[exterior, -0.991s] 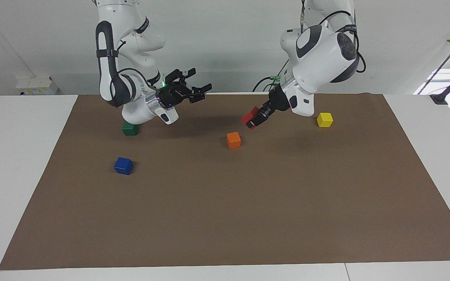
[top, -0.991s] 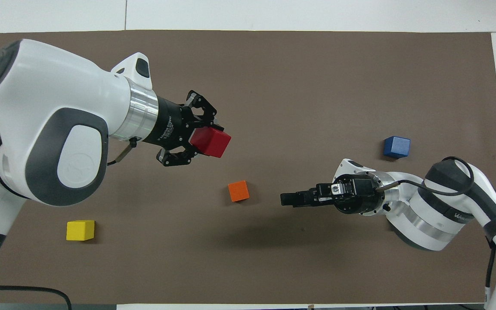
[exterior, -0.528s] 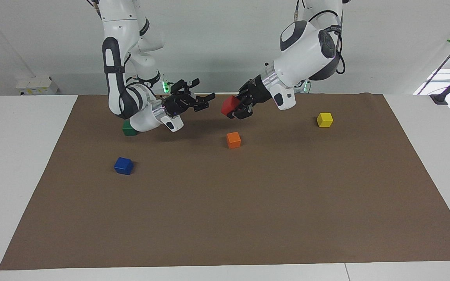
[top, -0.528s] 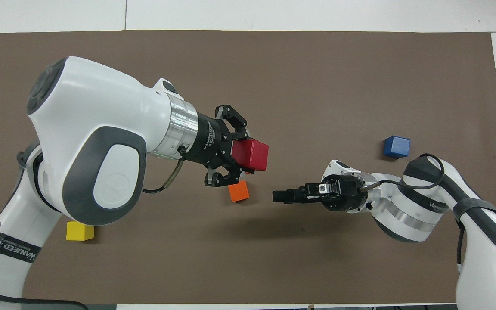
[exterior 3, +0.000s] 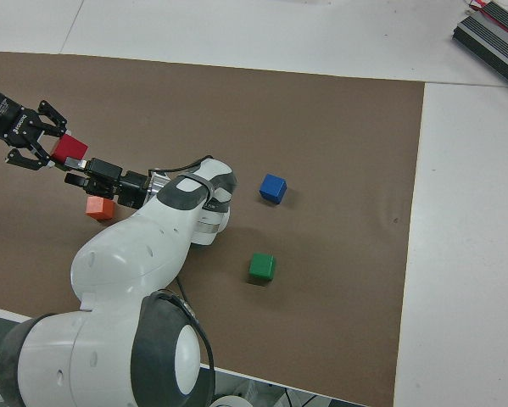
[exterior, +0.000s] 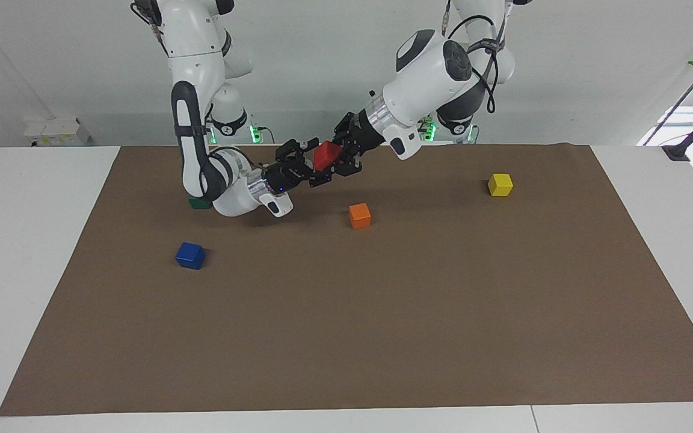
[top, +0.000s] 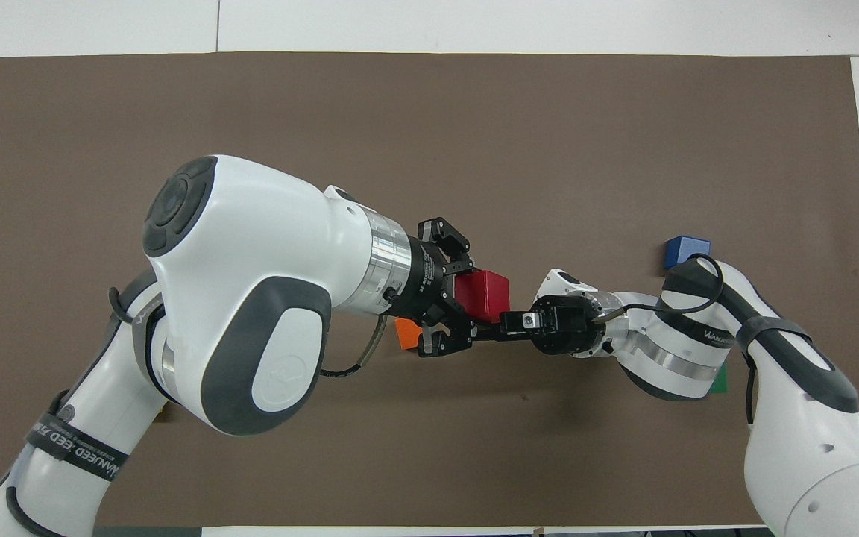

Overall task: Transfer red block to right arm and stack on blue block
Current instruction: 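Grasp the red cube with the right gripper while the left gripper releases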

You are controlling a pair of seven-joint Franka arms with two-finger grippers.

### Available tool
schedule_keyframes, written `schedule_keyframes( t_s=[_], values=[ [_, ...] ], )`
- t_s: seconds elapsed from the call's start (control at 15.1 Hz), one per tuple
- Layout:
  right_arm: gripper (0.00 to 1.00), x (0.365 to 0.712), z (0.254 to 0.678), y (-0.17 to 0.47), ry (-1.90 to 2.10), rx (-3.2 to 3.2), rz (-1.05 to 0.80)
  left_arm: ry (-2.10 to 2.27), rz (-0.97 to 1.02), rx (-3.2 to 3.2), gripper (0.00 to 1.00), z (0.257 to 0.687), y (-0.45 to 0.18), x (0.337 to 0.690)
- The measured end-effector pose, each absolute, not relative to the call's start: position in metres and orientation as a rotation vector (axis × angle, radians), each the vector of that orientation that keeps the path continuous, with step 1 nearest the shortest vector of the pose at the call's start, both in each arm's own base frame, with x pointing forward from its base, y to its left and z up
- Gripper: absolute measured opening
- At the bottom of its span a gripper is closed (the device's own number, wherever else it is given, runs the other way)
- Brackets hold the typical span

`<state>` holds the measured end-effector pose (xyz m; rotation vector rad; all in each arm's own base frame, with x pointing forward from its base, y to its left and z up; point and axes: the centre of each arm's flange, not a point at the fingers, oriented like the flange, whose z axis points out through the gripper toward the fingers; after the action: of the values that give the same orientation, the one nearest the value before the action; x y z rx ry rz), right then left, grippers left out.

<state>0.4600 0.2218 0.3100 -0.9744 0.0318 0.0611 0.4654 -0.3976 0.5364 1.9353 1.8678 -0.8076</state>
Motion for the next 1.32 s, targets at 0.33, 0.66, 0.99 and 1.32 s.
schedule_keyframes(
  t_s=[0.33, 0.66, 0.99, 1.32],
  values=[
    [0.94, 0.465, 0.315, 0.222, 0.023, -0.971, 0.057, 1.895, -0.811, 1.882, 0.54, 0.527, -0.393, 0.459],
    [0.8, 0.466, 0.316, 0.221, 0.023, -0.97, 0.054, 1.916, -0.79, 1.709, 0.54, 0.526, -0.38, 0.451],
    [0.63, 0.469, 0.316, 0.221, 0.03, -0.969, 0.066, 1.9, -0.752, 1.682, 0.54, 0.528, -0.376, 0.434],
    [0.63, 0.471, 0.317, 0.221, 0.03, -0.97, 0.068, 1.897, -0.748, 1.673, 0.54, 0.529, -0.376, 0.435]
  ],
)
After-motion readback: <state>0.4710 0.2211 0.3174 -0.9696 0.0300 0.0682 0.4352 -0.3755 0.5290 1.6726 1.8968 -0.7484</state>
